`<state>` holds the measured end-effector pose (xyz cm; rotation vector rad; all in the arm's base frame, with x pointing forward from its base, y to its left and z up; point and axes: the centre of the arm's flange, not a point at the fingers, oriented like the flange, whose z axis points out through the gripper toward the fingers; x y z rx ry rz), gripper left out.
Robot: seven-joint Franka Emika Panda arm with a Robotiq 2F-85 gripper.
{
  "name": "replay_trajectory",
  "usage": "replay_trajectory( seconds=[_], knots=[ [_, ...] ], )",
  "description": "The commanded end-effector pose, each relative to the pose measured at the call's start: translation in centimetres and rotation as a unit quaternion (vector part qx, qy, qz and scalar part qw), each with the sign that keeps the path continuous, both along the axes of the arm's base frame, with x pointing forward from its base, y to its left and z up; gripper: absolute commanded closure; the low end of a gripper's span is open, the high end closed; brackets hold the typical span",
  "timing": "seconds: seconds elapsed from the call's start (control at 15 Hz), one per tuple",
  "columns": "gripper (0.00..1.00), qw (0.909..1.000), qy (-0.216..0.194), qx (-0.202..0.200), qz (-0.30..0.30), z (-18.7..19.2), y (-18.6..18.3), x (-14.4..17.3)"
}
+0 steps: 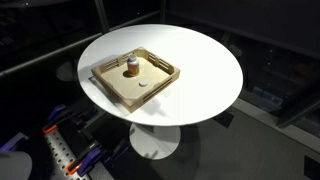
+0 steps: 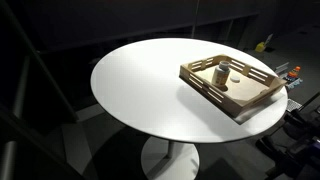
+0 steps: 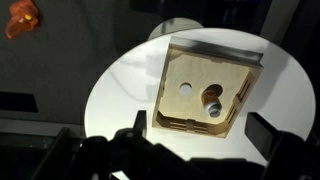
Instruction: Put the lid on the bottle
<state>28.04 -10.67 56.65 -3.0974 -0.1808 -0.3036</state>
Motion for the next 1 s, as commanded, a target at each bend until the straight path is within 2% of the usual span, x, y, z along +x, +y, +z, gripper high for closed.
replay_trajectory(
  seconds=[0.0, 0.33, 0.93],
  knots=[
    [0.00, 1.0000, 0.000, 0.000, 0.000, 0.0, 0.0, 0.0],
    [0.00, 1.0000, 0.002, 0.000, -0.001, 0.1, 0.1, 0.2],
    [0.00, 0.9990, 0.045, 0.005, 0.005, -0.9, 1.1, 4.7]
  ],
)
